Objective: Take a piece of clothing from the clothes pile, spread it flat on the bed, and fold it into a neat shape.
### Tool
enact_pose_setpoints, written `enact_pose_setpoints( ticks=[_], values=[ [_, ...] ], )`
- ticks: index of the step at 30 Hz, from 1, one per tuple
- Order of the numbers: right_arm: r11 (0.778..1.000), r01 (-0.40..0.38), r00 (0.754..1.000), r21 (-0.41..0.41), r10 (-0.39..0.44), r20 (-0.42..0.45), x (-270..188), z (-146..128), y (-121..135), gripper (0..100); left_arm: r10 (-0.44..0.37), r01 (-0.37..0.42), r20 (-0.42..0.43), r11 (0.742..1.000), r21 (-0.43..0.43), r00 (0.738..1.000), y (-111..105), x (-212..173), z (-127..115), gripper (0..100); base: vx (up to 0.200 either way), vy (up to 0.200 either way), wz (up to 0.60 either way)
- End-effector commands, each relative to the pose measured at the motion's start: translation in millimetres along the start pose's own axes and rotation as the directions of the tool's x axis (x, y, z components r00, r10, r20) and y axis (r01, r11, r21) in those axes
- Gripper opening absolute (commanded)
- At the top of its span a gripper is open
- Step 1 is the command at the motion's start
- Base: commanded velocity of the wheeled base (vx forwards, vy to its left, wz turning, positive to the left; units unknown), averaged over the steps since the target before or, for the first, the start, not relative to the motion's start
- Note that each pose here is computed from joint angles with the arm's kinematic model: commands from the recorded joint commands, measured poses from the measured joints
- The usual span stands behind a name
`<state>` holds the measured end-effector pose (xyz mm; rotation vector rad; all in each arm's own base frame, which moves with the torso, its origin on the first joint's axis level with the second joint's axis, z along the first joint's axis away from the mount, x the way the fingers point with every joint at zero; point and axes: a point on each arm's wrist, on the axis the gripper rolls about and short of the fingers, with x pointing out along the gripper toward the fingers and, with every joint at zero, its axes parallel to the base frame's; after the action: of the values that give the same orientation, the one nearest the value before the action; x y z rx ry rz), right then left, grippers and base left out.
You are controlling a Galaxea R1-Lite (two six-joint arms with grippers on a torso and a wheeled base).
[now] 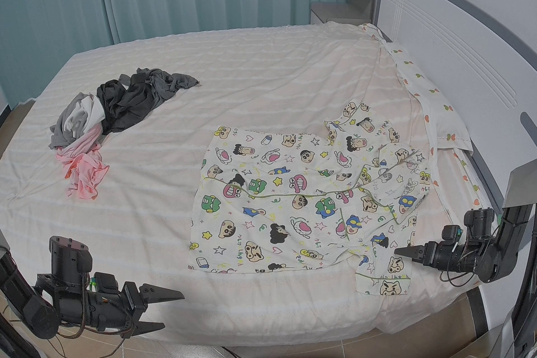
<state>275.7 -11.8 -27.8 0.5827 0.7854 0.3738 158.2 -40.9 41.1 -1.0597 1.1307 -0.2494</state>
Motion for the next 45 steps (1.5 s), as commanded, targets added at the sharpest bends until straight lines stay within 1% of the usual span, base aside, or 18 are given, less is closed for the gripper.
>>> enact_pose_setpoints(
  ticks=[1, 5, 7, 18, 20, 22, 23, 26, 29, 31, 36, 41, 45],
  values=[
    [1.000, 0.005, 1.000, 0.001, -0.005, 0.000, 2, 1, -1, 100, 0.006, -0.007, -0.004, 1.000, -0.005, 1.000, 2, 0, -2, 100, 0.000, 0.000, 0.00],
    [0.999, 0.036, 0.999, -0.008, -0.035, 0.030, 2, 6, -5, 100, 0.008, -0.008, -0.005, 1.000, -0.006, 1.000, 2, -1, -2, 100, 0.000, 0.000, 0.00],
    [0.999, 0.037, 0.999, -0.004, -0.037, 0.023, 2, 4, -5, 100, 0.008, -0.008, -0.005, 1.000, -0.006, 1.000, 2, -1, -2, 100, 0.000, 0.000, 0.00],
    [0.999, -0.008, 0.999, -0.048, 0.006, -0.035, 16, -3, 16, 100, 0.008, -0.008, -0.005, 1.000, -0.005, 1.000, 2, -1, -2, 100, 0.000, 0.000, 0.00],
    [0.999, 0.009, 0.999, -0.042, -0.011, -0.037, 16, -2, 15, 100, 0.008, -0.008, -0.005, 1.000, -0.005, 1.000, 2, -1, -2, 100, 0.000, 0.000, 0.00],
    [0.999, 0.009, 0.999, -0.042, -0.011, -0.037, 16, -2, 15, 100, 0.008, -0.008, -0.005, 1.000, -0.005, 1.000, 2, -1, -2, 100, 0.000, 0.000, 0.00],
    [0.998, 0.047, 0.998, -0.029, -0.048, -0.035, 15, 0, 12, 100, 0.008, -0.008, -0.005, 1.000, -0.006, 1.000, 2, -1, -2, 100, 0.000, 0.000, 0.00],
    [0.997, 0.069, 0.997, -0.017, -0.069, -0.036, 13, 1, 11, 100, 0.008, -0.008, -0.005, 1.000, -0.005, 1.000, 2, -1, -2, 100, 0.000, 0.000, 0.00],
    [0.993, 0.113, 0.993, -0.019, -0.113, -0.032, 12, 2, 11, 100, 0.009, -0.009, -0.005, 1.000, -0.006, 1.000, 2, -1, -2, 100, 0.000, 0.000, 0.00],
    [0.993, 0.117, 0.992, -0.013, -0.117, -0.039, 12, 2, 10, 100, 0.008, -0.008, -0.005, 1.000, -0.005, 1.000, 2, -1, -2, 100, 0.000, 0.000, 0.00],
    [0.994, 0.107, 0.988, -0.023, -0.109, -0.113, 17, -5, 23, 100, 0.009, -0.009, -0.004, 1.000, -0.007, 1.000, 2, -1, -2, 100, 0.000, 0.000, 0.00],
    [0.994, 0.104, 0.988, -0.029, -0.106, -0.110, 22, -1, 25, 100, 0.012, -0.012, -0.005, 1.000, -0.009, 1.000, 3, -1, -3, 100, 0.000, 0.000, 0.00],
    [0.993, 0.116, 0.984, -0.017, -0.117, -0.133, 23, 1, 25, 100, 0.012, -0.012, -0.005, 1.000, -0.009, 1.000, 3, -1, -3, 100, 0.000, 0.000, 0.00]
  ],
)
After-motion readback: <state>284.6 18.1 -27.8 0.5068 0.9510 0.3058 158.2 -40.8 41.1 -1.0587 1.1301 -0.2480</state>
